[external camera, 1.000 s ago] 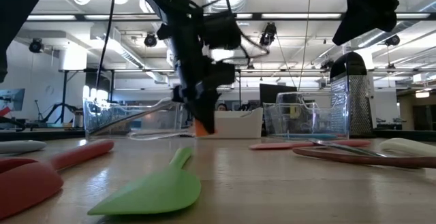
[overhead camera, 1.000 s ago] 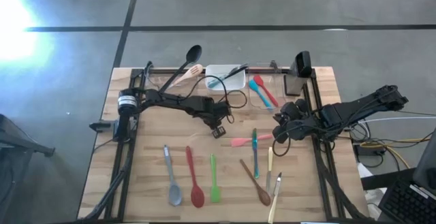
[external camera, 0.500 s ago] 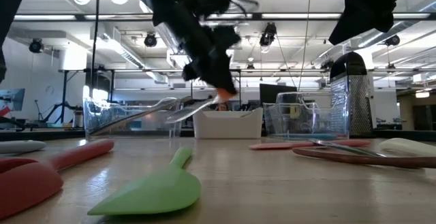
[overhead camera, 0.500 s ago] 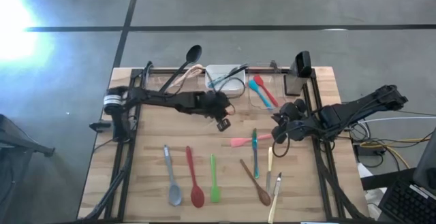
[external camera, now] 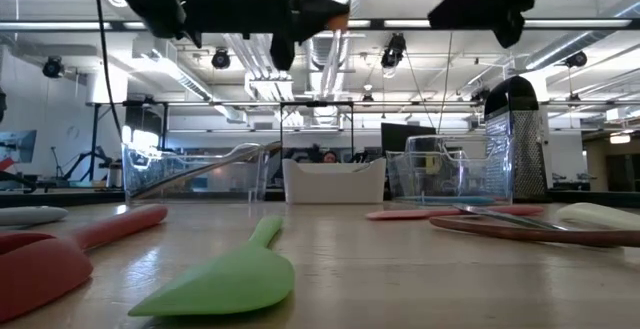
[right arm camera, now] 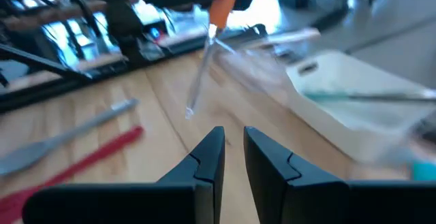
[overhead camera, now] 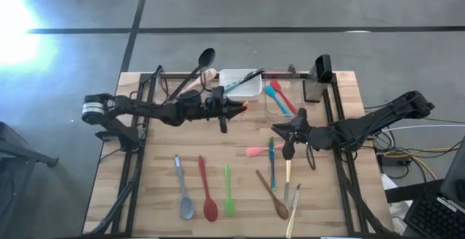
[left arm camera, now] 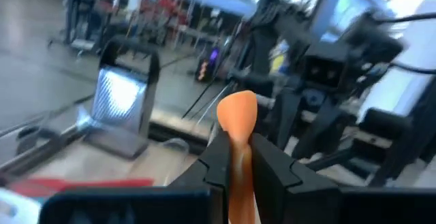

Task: Pick & Place Kitchen Items
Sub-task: Put the orange spatula into the right transparent bin

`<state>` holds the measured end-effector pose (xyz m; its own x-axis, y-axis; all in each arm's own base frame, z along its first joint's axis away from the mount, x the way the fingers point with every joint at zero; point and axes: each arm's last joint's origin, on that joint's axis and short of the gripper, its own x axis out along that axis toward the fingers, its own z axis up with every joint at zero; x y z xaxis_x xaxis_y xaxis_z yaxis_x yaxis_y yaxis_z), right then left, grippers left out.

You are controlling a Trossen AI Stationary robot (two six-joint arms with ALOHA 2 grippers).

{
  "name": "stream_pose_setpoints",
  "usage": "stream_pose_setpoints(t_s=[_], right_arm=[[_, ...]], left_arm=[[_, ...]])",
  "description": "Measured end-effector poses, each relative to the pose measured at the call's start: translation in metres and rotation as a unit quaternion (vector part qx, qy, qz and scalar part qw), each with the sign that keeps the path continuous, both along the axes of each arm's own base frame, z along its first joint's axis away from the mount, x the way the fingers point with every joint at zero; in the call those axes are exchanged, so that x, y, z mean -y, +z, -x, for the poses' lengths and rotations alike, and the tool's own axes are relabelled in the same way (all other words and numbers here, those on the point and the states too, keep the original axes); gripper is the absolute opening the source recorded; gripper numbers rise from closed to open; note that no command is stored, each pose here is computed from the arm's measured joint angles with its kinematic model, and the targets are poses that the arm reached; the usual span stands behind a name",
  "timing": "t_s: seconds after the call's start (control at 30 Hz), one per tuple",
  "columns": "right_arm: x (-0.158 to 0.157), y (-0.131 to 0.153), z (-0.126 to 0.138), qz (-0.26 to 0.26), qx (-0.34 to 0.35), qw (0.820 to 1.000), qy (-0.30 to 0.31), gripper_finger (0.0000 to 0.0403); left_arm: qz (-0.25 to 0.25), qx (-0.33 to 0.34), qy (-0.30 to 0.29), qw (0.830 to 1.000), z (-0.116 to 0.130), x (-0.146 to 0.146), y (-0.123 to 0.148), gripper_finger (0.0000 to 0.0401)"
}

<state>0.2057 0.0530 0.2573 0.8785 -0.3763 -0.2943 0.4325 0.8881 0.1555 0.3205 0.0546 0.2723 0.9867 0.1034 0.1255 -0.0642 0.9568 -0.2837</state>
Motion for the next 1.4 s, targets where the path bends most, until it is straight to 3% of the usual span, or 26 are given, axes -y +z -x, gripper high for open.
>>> stream_pose_setpoints(t_s=[0.2, 0.37, 0.8, 1.0, 1.23, 1.4], right_arm=[[-0.006, 0.000, -0.017, 0.030, 0.044, 0.998, 0.017, 0.0052], [-0.008, -0.001, -0.032, 0.021, 0.054, 0.998, 0.014, 0.0059], [-0.007, 0.010, -0.068, 0.021, 0.051, 0.998, 0.000, 0.0144], [-0.001, 0.010, -0.083, -0.007, 0.053, 0.999, 0.006, 0.0170], [0.001, 0.011, -0.104, -0.005, 0.042, 0.999, 0.028, 0.0171], [-0.002, 0.018, -0.117, 0.001, 0.040, 0.998, 0.047, 0.0146]], left_arm=[[-0.012, 0.048, -0.013, 0.999, 0.005, 0.002, 0.007, 0.0037], [-0.031, 0.067, -0.049, 0.996, 0.000, 0.004, 0.019, 0.0037], [-0.056, 0.083, -0.084, 0.991, -0.003, 0.005, 0.030, 0.0037], [-0.058, 0.083, -0.094, 0.990, -0.002, 0.006, 0.030, 0.0037], [-0.083, 0.088, -0.142, 0.983, -0.002, 0.009, 0.032, 0.0037], [-0.086, 0.089, -0.151, 0.981, -0.002, 0.010, 0.032, 0.0037]])
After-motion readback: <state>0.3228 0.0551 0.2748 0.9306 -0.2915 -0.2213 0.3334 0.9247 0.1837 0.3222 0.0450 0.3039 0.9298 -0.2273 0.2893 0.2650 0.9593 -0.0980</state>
